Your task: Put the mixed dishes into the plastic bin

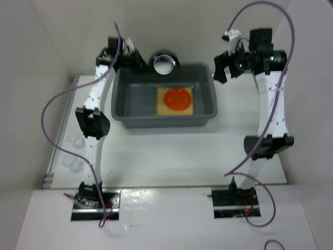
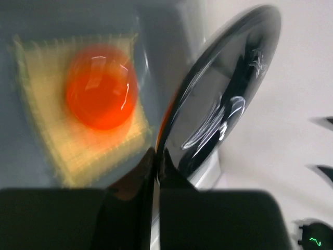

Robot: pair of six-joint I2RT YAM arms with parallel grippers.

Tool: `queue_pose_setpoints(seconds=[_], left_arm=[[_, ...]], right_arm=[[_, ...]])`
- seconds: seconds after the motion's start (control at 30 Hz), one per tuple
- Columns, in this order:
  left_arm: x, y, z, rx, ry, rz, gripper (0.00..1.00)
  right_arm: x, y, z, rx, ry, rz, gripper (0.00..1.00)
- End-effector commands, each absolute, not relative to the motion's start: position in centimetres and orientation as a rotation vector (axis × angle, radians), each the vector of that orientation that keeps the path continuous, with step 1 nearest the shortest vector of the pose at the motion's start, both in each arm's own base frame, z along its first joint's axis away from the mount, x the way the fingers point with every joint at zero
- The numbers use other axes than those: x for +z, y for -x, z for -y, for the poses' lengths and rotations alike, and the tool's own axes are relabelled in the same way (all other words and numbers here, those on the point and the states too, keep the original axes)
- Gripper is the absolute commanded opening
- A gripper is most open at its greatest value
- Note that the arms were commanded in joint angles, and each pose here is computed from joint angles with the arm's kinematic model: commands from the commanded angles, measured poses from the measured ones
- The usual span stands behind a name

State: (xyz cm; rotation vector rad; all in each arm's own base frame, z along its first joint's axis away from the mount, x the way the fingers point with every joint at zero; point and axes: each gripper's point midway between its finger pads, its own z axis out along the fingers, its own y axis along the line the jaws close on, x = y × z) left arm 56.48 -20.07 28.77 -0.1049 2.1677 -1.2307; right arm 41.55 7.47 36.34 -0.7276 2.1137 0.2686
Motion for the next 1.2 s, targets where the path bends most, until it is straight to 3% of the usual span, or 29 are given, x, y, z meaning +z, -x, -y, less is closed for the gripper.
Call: queue_pose_setpoints(seconds=[0.0, 0.03, 0.07, 0.43, 0.8, 1.07, 1.13, 1.17], left_arm=[[27.9, -54.1, 22.4, -1.286, 0.111, -2.284, 0.0], [29.2, -54.0, 23.5, -1.276, 0.063, -2.237, 0.0], [26.4, -54.6, 24.1, -1.236, 0.079, -2.288, 0.0], [16.9, -53.6, 30.1, -1.33, 0.055, -2.465, 0.0], [8.9, -53.3, 30.2, -1.268, 0.1, -2.616, 0.0], [7.2, -54.2, 28.7, -1.279, 0.141, -2.62, 0.01], [7.2, -54.4, 28.8, -1.28, 0.136, -2.611, 0.18], [8.0, -54.9, 28.3, -1.279, 0.133, -2.585, 0.42]], right_arm=[[38.9, -39.4, -7.2, 0.284, 0.734, -2.042, 0.98], [39.0, -39.2, -6.6, 0.275, 0.72, -2.045, 0.98], [39.0, -39.2, -6.1, 0.279, 0.707, -2.045, 0.98], [39.7, -37.6, -4.7, 0.275, 0.667, -2.038, 0.98], [39.4, -37.2, -4.4, 0.26, 0.658, -2.056, 0.98], [39.3, -37.1, -3.9, 0.244, 0.644, -2.064, 0.98], [39.0, -37.3, -3.9, 0.248, 0.643, -2.073, 0.98], [39.0, -37.3, -3.9, 0.248, 0.643, -2.073, 0.98]])
